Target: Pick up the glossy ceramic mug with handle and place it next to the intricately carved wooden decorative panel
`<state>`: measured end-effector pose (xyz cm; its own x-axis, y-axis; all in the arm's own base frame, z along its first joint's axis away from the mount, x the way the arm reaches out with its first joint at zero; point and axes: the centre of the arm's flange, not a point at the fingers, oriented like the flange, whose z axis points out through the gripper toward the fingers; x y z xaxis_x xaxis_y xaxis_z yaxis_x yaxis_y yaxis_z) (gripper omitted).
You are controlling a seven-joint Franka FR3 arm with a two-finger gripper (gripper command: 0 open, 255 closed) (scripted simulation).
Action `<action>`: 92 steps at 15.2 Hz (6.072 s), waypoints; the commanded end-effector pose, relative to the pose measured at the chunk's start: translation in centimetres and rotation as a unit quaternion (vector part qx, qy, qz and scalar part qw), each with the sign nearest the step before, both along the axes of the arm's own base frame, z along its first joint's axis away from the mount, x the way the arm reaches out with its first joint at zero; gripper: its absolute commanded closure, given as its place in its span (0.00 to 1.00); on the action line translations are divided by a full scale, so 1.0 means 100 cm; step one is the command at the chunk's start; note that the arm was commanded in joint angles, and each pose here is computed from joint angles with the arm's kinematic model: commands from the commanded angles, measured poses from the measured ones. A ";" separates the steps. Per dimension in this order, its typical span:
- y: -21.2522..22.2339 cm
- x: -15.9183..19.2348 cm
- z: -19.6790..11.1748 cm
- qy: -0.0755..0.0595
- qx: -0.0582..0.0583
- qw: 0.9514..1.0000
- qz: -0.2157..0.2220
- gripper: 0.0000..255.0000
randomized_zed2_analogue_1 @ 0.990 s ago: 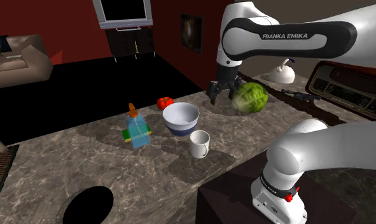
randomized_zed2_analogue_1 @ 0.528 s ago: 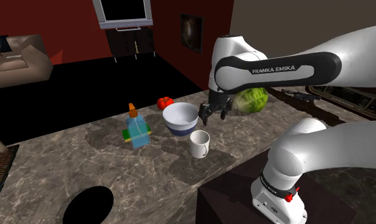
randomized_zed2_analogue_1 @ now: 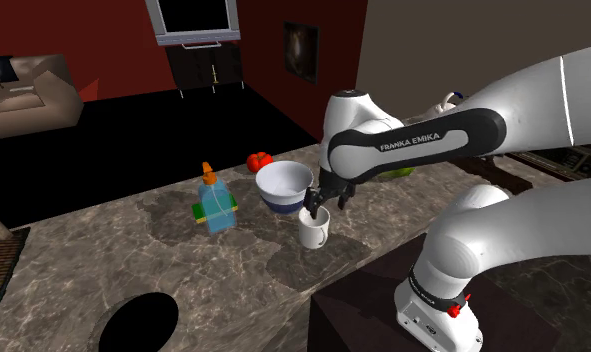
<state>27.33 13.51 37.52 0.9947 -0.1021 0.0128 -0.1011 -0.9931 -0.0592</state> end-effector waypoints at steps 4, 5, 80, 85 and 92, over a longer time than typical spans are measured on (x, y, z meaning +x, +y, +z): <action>0.003 0.000 -0.024 0.000 0.000 1.000 0.000 0.00; 0.002 0.000 -0.024 0.000 0.000 1.000 0.000 0.00; -0.096 -0.039 0.243 0.000 0.000 1.000 0.000 1.00; -0.157 -0.063 0.243 0.000 0.000 1.000 0.000 1.00; -0.243 -0.097 0.244 0.000 0.000 1.000 0.000 1.00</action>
<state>18.23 -9.64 61.95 0.9946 -0.1032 0.0139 -0.1022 -0.9929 -0.0609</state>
